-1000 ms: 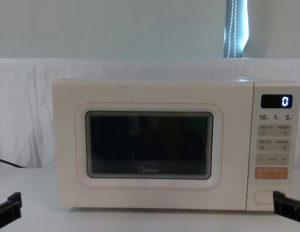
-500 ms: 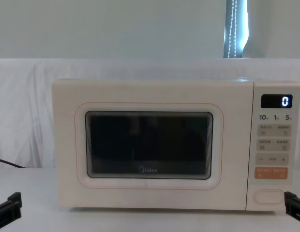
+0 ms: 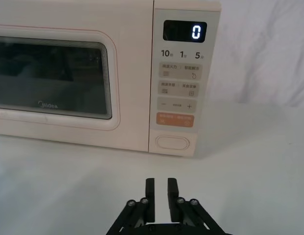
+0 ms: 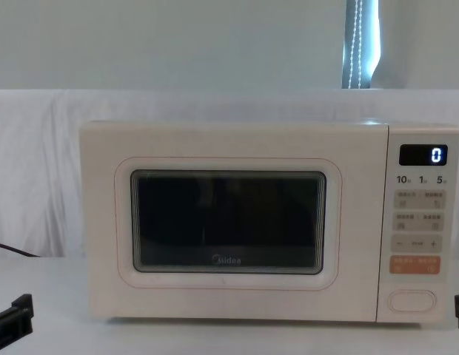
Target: Press the button to open the microwave door with one hand; close the microwave door with the other hand.
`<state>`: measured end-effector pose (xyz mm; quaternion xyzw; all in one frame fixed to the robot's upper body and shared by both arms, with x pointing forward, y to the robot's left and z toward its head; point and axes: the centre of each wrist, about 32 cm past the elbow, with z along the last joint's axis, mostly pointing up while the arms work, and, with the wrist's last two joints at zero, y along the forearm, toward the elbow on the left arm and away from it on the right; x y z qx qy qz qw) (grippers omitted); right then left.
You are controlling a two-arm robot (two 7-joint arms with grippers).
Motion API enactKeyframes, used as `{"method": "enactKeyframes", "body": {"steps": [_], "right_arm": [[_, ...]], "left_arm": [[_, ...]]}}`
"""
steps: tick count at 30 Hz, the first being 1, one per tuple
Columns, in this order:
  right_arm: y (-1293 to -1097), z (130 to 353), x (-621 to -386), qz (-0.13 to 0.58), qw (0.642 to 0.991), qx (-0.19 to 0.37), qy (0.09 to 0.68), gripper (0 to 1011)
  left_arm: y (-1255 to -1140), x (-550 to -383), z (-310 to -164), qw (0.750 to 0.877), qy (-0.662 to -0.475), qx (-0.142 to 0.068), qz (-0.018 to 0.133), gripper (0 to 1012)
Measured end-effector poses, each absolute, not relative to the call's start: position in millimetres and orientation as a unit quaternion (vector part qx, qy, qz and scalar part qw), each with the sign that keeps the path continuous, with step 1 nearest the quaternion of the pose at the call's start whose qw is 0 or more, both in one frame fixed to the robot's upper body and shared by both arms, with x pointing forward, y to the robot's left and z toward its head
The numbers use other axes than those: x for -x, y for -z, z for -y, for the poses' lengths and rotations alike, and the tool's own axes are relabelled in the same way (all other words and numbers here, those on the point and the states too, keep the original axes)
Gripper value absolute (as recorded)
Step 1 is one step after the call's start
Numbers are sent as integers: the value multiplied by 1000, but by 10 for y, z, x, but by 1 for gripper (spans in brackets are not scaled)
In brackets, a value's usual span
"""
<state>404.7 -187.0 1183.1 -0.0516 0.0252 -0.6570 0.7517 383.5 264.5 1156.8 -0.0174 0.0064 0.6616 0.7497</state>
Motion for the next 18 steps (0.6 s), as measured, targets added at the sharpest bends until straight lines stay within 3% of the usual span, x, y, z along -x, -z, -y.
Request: {"method": "enactKeyframes", "body": {"steps": [8,18], "right_arm": [[-11837,1863,-4054,-26,752,53,657,0],[-11827,1823,-4161,-34,757,50,650,0]], "left_arm": [[-11568,-3835,-2645,750,-662,17,-6,1001],[-11568,-3835,-2645,750,-662,17,-6,1001]]}}
